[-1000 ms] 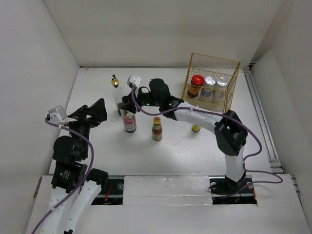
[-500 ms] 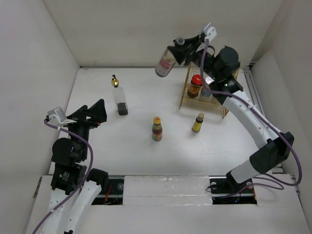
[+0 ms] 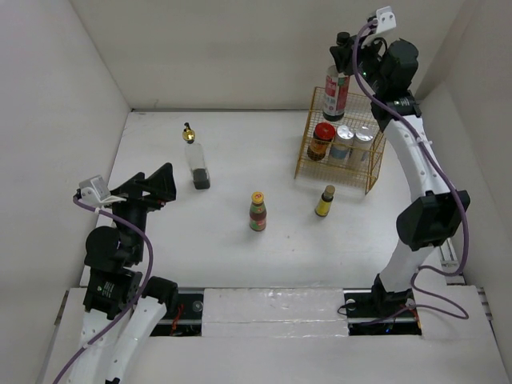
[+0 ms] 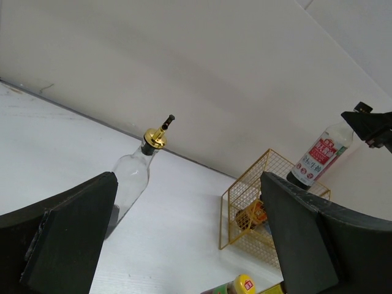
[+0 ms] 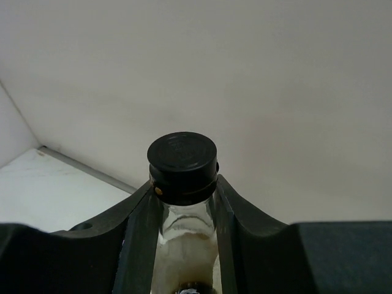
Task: Organize the condiment bottles
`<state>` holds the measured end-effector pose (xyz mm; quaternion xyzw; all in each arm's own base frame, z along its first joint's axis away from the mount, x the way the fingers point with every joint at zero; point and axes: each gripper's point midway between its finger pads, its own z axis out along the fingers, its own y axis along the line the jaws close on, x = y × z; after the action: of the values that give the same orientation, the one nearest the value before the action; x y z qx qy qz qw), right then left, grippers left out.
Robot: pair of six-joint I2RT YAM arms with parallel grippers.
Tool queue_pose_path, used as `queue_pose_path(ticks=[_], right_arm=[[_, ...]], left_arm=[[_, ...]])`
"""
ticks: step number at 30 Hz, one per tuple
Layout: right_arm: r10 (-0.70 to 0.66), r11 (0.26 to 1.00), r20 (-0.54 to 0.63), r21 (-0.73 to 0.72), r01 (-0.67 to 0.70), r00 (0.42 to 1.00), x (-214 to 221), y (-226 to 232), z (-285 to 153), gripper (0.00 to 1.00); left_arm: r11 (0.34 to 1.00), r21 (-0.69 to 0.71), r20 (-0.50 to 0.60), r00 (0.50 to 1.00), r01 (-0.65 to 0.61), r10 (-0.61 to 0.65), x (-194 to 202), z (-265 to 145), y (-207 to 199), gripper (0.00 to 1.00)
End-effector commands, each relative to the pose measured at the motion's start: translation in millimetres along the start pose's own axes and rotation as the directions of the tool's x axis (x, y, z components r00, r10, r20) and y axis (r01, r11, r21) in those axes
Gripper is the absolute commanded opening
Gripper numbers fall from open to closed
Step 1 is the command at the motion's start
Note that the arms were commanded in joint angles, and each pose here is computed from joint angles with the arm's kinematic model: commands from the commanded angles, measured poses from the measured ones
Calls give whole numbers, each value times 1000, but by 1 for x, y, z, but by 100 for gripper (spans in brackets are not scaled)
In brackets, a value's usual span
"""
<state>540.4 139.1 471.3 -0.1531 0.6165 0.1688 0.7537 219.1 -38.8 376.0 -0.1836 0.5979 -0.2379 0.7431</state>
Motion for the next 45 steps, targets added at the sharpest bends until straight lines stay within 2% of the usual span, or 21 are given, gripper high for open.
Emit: queue_pose_path(ticks=[1,11,19,33,37,38,41,42,45], right_arm=[[-70,998,237,21,67,969,-101,-5,-17,16],[-70,996,240,66,56,968,-94,-35,-2,16],[-47,996,190,83,32,981,-61,-53,11,16],[-35,994,258,109,7,965,-53,-66,21,16],[-21,995,234,100,-3,972,-26,-64,28,16],[-9,995,205,102,-12,979,-6,-65,29,16],[3,996,208,91,-22,978,1,-58,26,16],[18,995,169,94,-34,985,22,-60,26,16],[18,995,170,94,-34,985,28,-58,21,16]], left_arm=[[1000,31,39,999,4,-5,-9,0,-6,100],[1000,22,24,1000,-10,9,-5,4,-5,100],[1000,22,24,1000,-10,9,-5,4,-5,100],[1000,9,20,1000,-22,22,-2,8,-2,100],[1000,9,20,1000,-22,22,-2,8,-2,100],[1000,9,20,1000,-22,22,-2,8,-2,100],[1000,9,20,1000,-22,22,-2,8,-2,100],[1000,9,20,1000,-22,22,-2,8,-2,100],[1000,4,12,1000,-24,24,0,10,-2,100]])
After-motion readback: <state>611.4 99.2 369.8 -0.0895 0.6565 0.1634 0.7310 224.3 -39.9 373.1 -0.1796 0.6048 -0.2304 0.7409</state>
